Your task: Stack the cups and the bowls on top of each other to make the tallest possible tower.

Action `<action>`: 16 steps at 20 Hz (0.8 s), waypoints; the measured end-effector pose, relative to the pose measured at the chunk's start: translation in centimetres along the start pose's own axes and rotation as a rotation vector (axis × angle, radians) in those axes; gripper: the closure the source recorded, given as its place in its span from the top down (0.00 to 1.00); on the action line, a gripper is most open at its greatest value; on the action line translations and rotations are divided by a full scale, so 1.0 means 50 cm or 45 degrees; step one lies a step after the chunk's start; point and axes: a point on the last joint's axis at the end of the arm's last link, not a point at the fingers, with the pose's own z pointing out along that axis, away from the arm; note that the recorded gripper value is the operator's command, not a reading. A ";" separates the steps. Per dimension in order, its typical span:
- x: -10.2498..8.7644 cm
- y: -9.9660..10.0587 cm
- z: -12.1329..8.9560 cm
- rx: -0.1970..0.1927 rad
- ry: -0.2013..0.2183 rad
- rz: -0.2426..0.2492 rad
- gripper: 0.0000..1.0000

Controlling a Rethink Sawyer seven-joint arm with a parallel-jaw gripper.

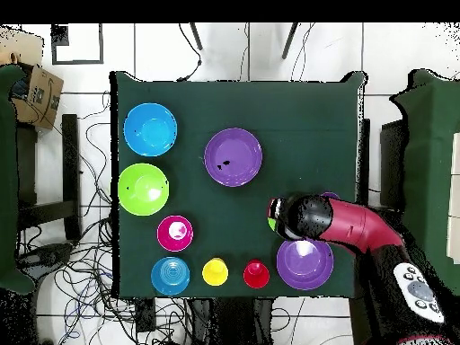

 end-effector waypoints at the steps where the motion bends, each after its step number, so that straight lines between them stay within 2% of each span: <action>1: 0.003 -0.002 0.013 -0.001 -0.002 -0.004 1.00; 4: 0.026 -0.002 0.090 -0.016 -0.008 -0.036 1.00; 5: 0.027 -0.002 0.094 -0.017 -0.008 -0.038 1.00; 6: 0.039 0.005 0.124 -0.024 -0.004 -0.058 1.00; 9: 0.057 0.018 0.160 -0.040 0.017 -0.078 1.00; 13: 0.062 0.031 0.172 -0.057 0.030 -0.088 1.00; 16: 0.055 0.042 0.166 -0.066 0.018 -0.096 1.00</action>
